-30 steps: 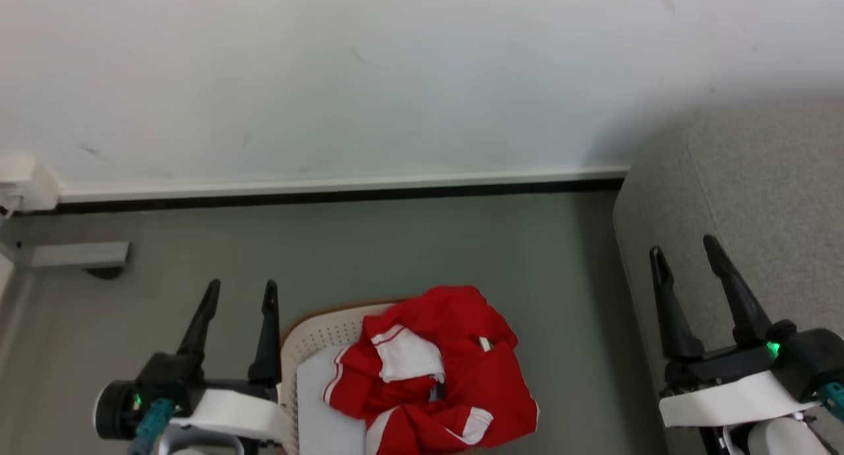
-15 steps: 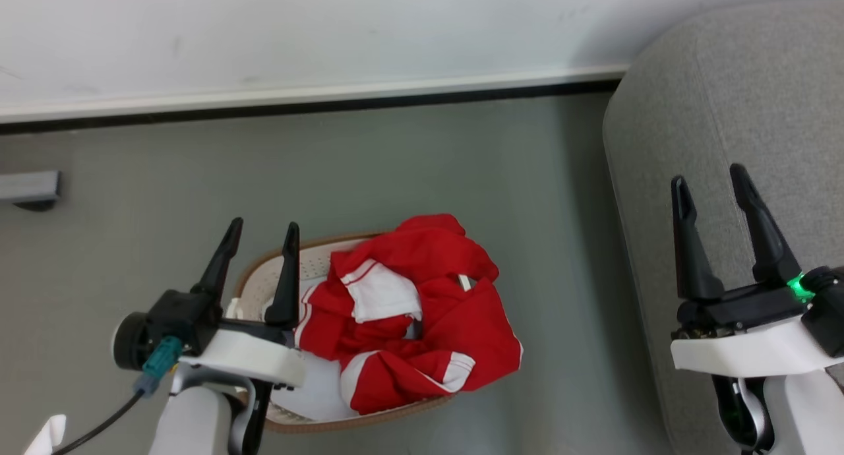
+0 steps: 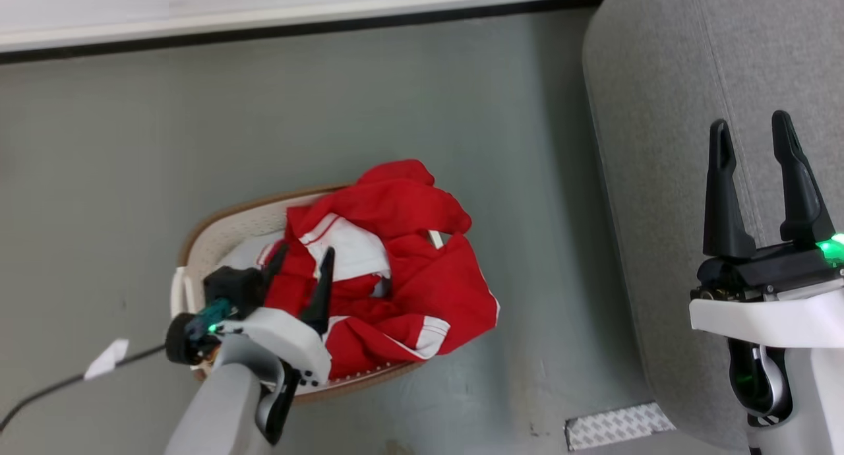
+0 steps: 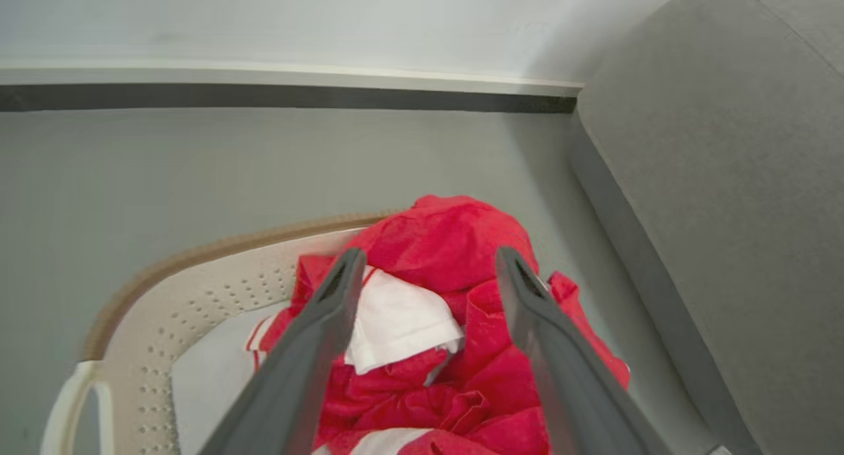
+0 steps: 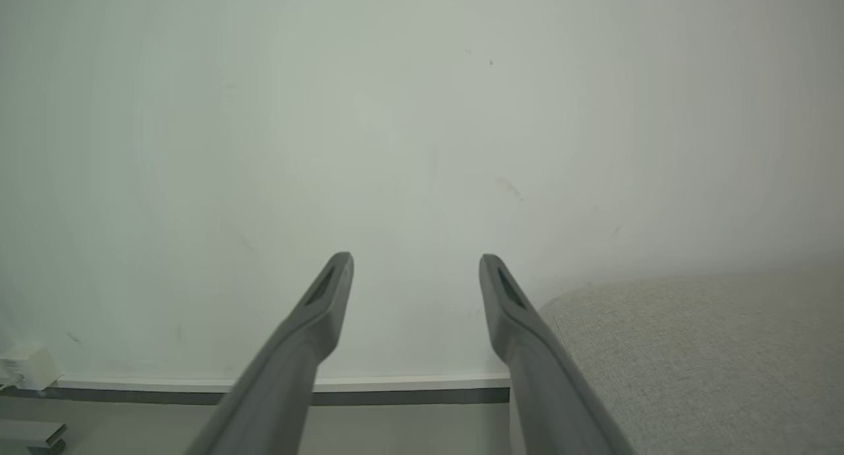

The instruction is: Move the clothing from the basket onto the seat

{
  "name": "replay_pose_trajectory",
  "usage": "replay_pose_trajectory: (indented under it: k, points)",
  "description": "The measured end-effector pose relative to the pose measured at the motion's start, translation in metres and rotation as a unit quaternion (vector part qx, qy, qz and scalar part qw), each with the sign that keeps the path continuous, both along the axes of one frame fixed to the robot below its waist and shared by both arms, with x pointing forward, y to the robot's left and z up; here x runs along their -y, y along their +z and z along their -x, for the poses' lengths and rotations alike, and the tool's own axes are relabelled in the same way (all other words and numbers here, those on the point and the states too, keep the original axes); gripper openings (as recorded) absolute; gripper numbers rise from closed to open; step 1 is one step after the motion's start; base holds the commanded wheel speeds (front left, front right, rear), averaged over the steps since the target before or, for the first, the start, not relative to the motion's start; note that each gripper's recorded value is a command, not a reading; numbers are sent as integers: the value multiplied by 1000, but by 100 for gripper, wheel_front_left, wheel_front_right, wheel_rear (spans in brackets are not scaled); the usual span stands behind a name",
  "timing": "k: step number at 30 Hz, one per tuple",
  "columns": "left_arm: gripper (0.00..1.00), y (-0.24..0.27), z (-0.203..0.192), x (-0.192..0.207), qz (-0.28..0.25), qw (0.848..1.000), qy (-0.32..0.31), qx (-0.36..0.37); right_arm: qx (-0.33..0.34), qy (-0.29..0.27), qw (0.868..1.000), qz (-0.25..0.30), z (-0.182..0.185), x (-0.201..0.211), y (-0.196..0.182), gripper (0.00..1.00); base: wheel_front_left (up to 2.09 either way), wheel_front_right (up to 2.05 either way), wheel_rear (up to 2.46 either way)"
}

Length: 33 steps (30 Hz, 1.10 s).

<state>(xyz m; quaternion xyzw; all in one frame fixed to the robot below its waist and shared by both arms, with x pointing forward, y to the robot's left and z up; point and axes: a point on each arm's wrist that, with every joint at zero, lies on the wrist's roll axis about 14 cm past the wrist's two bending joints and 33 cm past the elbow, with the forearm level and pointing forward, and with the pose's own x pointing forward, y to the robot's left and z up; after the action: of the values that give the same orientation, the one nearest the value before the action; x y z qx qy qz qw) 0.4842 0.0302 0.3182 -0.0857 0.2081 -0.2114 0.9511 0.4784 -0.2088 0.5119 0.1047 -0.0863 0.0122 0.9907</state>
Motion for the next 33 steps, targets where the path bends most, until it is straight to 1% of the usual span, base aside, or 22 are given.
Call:
replay_pose_trajectory:
  k: [3,7,14,18,23,25,28,33]
  points:
    - [100,-26,9,16,-2,998,-31,-51,-2,-5,1000,1,-3,3,-3,100,0,0,0]
    - [100,-57,20,29,-8,992,-64,-112,-8,-14,1000,3,-6,9,-9,100,0,0,0]
    - [100,-104,40,46,-16,969,-107,-221,-25,-30,999,9,-10,20,-25,100,0,0,0]
    - [100,-132,60,46,-32,947,-129,-293,-32,-40,999,15,-12,28,-31,100,0,0,0]
    - [100,-159,72,43,-47,922,-144,-356,-43,-49,998,18,-14,35,-40,100,0,0,0]
    - [100,-169,75,39,-62,912,-151,-375,-45,-52,998,13,-15,38,-43,100,0,0,0]
    - [100,-183,75,34,-77,902,-157,-395,-53,-53,997,10,-16,39,-50,100,0,0,0]
    - [100,-202,85,39,-91,878,-181,-433,-66,-54,996,12,-19,42,-61,100,0,0,0]
